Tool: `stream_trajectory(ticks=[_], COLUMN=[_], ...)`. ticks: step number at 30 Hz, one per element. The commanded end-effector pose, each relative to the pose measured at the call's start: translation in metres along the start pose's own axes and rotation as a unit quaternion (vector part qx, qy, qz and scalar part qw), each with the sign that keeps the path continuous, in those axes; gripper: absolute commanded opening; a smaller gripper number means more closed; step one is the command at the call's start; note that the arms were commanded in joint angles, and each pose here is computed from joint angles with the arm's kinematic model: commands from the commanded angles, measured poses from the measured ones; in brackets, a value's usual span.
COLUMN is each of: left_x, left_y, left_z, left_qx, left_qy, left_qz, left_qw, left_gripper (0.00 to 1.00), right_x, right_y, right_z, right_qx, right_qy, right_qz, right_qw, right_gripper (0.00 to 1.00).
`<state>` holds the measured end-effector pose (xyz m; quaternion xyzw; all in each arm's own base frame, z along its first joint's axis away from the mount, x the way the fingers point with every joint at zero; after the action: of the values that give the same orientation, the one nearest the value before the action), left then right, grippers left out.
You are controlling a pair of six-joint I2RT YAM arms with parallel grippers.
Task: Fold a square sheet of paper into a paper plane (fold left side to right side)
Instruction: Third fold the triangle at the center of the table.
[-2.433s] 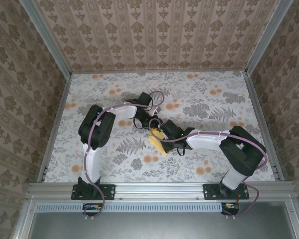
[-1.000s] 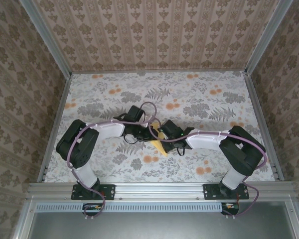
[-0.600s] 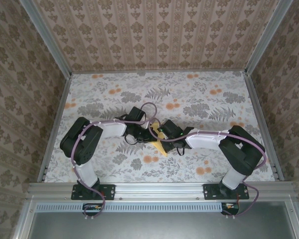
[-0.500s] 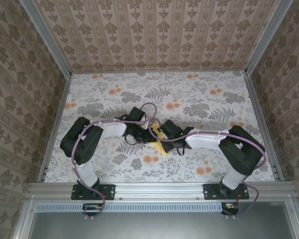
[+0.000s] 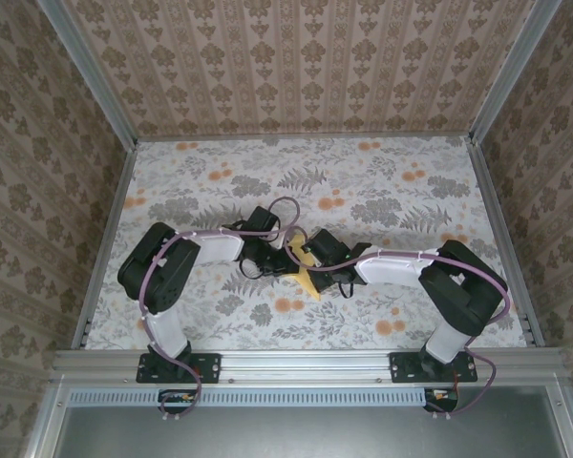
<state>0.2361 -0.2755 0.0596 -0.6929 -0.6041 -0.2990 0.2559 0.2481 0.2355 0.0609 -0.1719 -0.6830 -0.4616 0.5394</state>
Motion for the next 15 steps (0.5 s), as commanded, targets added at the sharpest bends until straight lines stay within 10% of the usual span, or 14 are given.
stream_trajectory(ticks=[1,15], left_x=[-0.005,-0.007], left_y=[0.000,-0.013], left_z=[0.012,0.028], left_qx=[0.002,0.020], left_qy=[0.021,0.043], left_qz=[0.003,0.010], left_qw=[1.000,0.999], left_gripper=[0.14,0.13], right_x=[-0.014,0.003], right_y=[-0.029,0.002], right_z=[0.000,-0.001], right_qx=[0.008,-0.025], right_qy=[0.004,0.016], right_qz=[0.065,0.024], right_qw=[0.998,0.999], right_gripper=[0.00,0.00])
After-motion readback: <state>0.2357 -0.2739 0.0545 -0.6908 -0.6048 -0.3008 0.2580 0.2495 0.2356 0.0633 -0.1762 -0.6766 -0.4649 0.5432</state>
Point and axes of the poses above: each hand's point on the last joint's axis, 136 mm out from that joint toward the fingers, its own x axis back along the fingers, its own z axis along the line the jaws close on, y = z × x, the point moved 5 cm from there along x, back along the fingers, and after that the axes turned 6 degrees about x, right-handed, at the moved point
